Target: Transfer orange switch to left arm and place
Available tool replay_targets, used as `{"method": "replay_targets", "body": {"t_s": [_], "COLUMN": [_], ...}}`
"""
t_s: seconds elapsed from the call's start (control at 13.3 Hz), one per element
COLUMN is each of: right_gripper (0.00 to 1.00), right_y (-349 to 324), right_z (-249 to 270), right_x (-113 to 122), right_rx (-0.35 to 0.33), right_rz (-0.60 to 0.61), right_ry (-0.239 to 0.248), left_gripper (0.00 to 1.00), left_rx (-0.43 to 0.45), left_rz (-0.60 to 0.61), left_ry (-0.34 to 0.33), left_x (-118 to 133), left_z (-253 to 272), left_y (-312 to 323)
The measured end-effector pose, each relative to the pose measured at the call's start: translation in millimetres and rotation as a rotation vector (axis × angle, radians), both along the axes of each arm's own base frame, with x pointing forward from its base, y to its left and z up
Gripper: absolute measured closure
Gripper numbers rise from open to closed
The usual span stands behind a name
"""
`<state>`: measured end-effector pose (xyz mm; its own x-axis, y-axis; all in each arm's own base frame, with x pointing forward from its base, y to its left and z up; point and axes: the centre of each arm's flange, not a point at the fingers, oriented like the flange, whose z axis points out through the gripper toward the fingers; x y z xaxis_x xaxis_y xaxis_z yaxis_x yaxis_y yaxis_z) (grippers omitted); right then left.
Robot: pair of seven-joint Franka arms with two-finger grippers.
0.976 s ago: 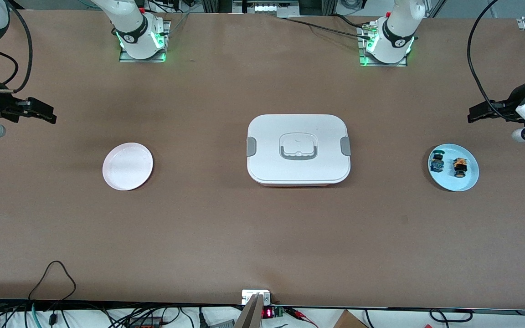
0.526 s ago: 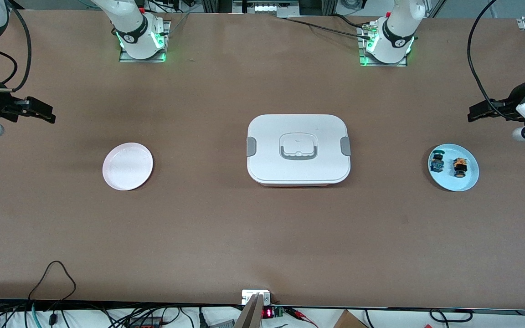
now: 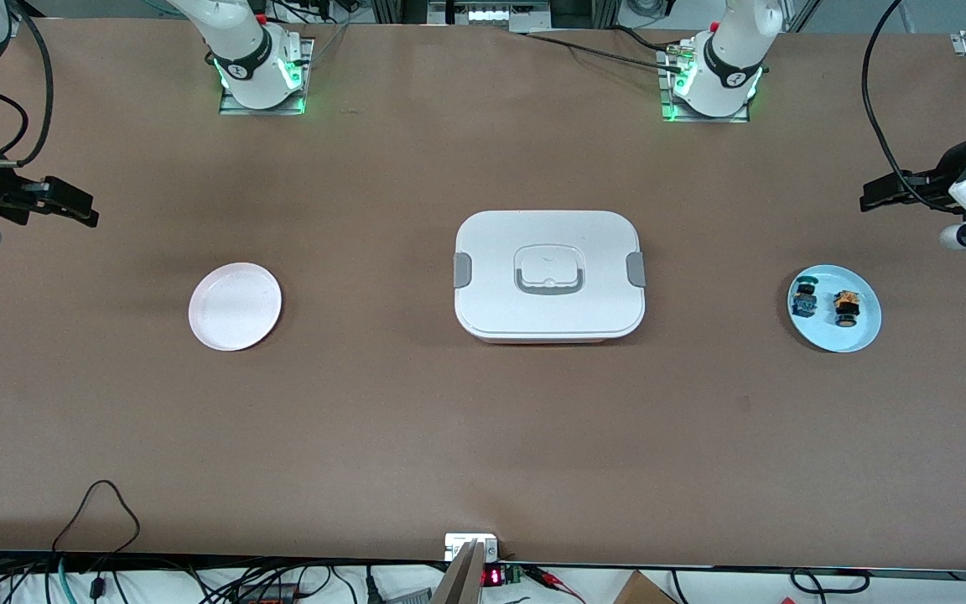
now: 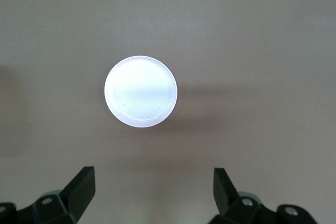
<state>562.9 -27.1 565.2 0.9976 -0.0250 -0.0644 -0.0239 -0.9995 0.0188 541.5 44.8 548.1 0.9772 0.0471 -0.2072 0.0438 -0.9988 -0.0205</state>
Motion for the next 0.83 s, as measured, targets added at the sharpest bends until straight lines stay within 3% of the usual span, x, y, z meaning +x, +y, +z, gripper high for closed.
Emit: {"method": "replay_targets", "body": {"t_s": [0.38, 0.83], "right_gripper": [0.00, 0.00], "right_y": [1.1, 0.3], "right_z": [5.0, 11.4], "right_x": [-3.5, -7.2], "right_rx": [0.000, 0.001], "right_rz": [0.002, -0.003], "right_ry": [0.000, -0.006], "left_gripper": [0.00, 0.00], "left_rx": [-0.035, -0.035], "left_rz": [0.013, 0.013], "left_ry": [-0.077, -0.079], "left_x": [12.9, 14.9], "left_z": [-0.5, -3.1], "left_y": [-0.3, 0.1]}}
